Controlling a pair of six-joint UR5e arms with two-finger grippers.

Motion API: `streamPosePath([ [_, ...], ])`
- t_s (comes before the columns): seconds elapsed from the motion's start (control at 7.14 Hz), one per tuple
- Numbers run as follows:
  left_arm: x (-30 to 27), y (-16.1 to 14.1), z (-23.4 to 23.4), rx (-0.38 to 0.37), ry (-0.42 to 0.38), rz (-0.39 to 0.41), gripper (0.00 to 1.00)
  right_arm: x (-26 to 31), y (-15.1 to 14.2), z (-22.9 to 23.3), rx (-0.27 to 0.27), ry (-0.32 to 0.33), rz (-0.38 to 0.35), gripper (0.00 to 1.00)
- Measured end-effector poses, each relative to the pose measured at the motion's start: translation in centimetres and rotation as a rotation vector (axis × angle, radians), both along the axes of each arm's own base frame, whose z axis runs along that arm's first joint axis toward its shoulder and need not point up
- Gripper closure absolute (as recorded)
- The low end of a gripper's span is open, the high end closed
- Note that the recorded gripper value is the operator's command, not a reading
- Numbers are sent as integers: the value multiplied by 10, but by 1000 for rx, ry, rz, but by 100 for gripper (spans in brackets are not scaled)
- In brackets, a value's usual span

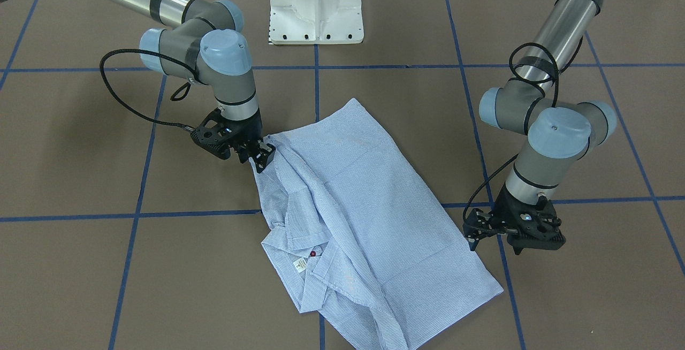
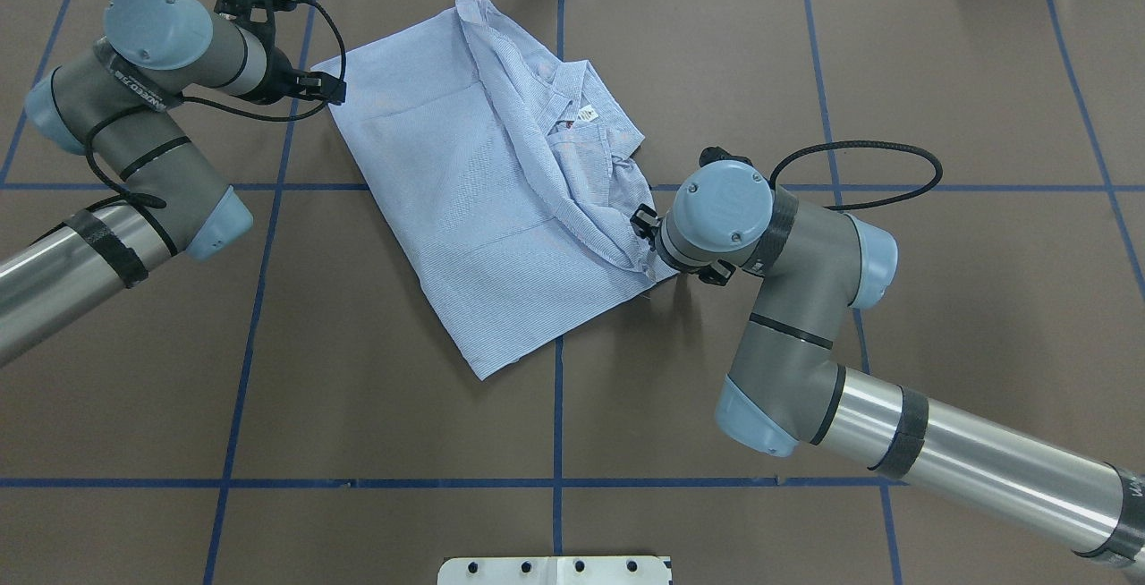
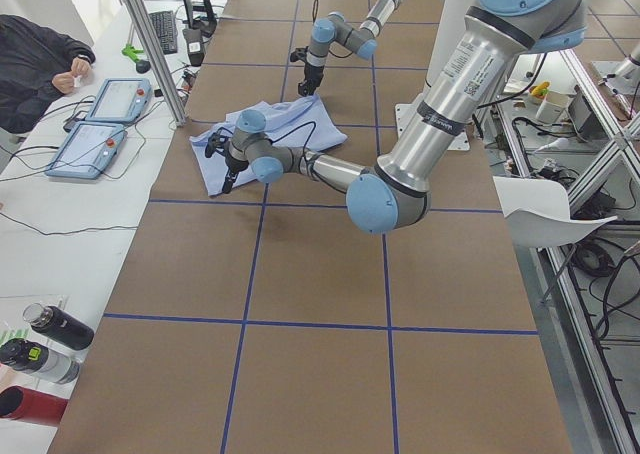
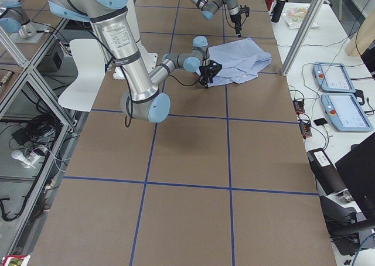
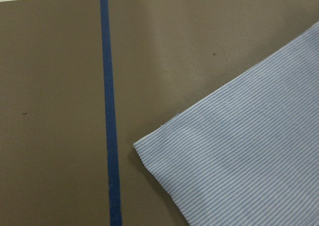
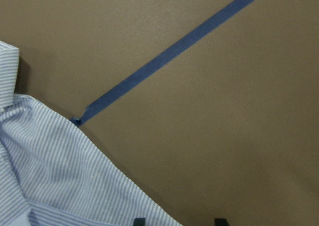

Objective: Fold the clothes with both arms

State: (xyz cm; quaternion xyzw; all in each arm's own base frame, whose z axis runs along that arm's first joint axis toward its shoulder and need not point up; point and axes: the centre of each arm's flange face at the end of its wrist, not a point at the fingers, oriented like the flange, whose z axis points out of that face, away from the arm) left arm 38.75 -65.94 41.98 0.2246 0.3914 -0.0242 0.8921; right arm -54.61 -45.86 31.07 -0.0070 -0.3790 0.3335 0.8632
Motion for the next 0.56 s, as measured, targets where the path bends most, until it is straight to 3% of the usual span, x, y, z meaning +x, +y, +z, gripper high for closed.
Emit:
streamPosePath([
  [0.28, 0, 0, 0, 1, 0, 1, 0, -2, 0, -1, -1, 1, -1, 69],
  [0.42, 0, 0, 0, 1, 0, 1, 0, -4, 1, -2, -1, -1, -2, 75],
  [0.56, 0, 0, 0, 1, 0, 1, 0, -6, 3, -3, 0, -2, -5, 91],
])
